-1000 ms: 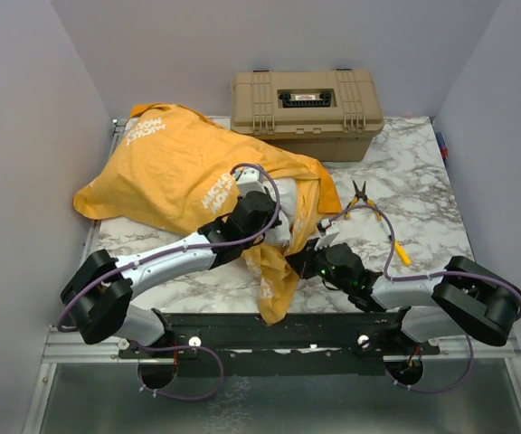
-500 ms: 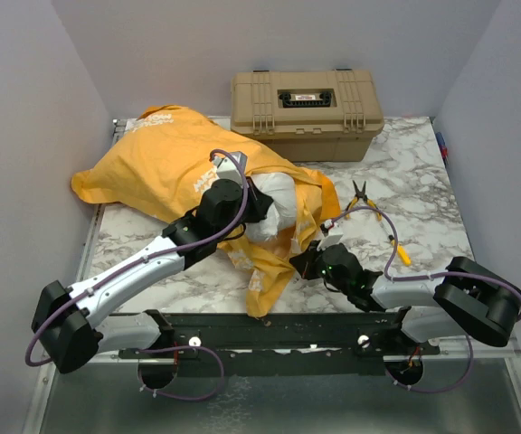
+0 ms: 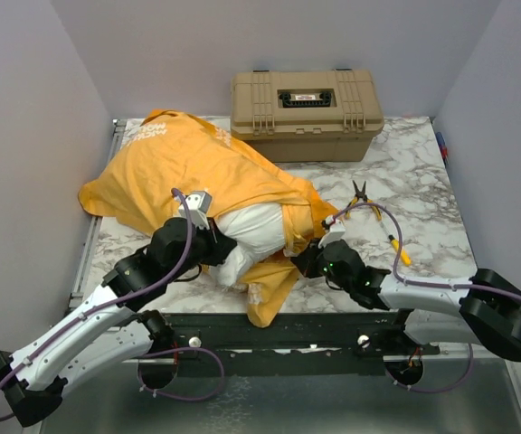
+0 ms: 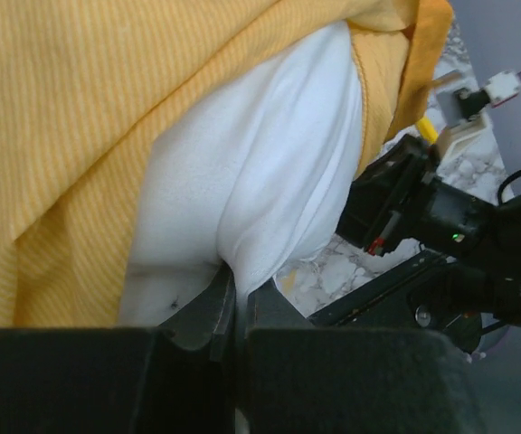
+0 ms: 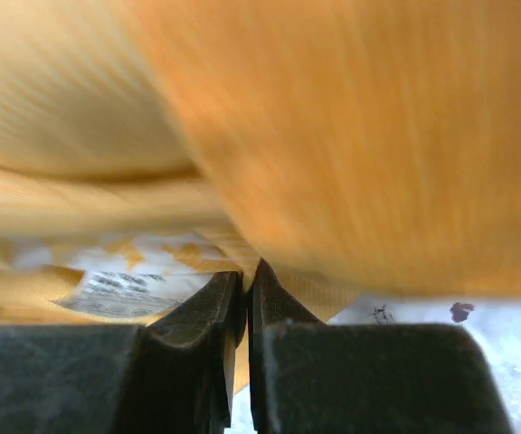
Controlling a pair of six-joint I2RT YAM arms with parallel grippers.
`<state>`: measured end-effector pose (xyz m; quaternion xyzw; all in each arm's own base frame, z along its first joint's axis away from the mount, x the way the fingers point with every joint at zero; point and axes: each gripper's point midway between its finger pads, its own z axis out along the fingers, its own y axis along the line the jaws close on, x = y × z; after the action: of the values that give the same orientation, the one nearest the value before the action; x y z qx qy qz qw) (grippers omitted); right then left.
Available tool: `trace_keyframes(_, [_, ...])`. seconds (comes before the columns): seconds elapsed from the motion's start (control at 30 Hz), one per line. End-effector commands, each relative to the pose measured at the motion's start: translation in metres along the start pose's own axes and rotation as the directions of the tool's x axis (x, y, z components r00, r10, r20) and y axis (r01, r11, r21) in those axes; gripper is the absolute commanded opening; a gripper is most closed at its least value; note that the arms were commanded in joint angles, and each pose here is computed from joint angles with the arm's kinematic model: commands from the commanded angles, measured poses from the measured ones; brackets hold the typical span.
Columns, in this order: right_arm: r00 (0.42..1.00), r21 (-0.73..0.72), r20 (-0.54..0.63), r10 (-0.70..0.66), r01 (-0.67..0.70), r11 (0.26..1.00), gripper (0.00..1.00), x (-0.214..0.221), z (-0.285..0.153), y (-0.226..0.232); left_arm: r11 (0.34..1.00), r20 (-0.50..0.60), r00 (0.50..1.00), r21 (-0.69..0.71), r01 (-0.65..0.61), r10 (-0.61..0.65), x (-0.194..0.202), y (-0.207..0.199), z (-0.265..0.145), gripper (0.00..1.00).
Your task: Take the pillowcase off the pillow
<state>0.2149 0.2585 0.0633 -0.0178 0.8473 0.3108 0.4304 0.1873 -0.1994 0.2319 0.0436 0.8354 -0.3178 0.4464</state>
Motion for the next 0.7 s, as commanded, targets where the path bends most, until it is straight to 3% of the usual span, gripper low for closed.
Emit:
trace_keyframes(0.0, [0.992,-0.039,-0.003,-0.123,0.123,0.992,0.19,-0.018,-0.009,0.014,0.993,-0.022,1.0,-0.117,0.018,-0.02,0.019,0.029,0.008,0.0])
trace_keyframes(0.2, [0.974,-0.164,0.018,-0.226,0.226,0.96,0.5,-0.043,-0.036,0.047,0.996,-0.031,0.999,-0.087,-0.028,0.025,0.018,0.022,0.026,0.0])
trace_keyframes(0.33, [0.963,-0.194,0.019,-0.27,0.269,0.944,0.63,-0.057,-0.053,0.059,0.997,-0.024,0.999,-0.067,-0.039,0.037,0.015,0.018,0.031,0.0])
trace_keyframes(0.47, [0.953,-0.205,0.028,-0.302,0.301,0.931,0.69,-0.069,-0.06,0.068,0.997,-0.02,0.999,-0.063,-0.039,0.038,0.016,0.018,0.03,0.0])
trace_keyframes(0.67, [0.938,-0.088,0.01,-0.348,0.347,0.934,0.67,-0.084,-0.039,0.062,0.998,-0.004,1.0,-0.059,-0.029,0.028,0.014,0.018,0.027,0.0])
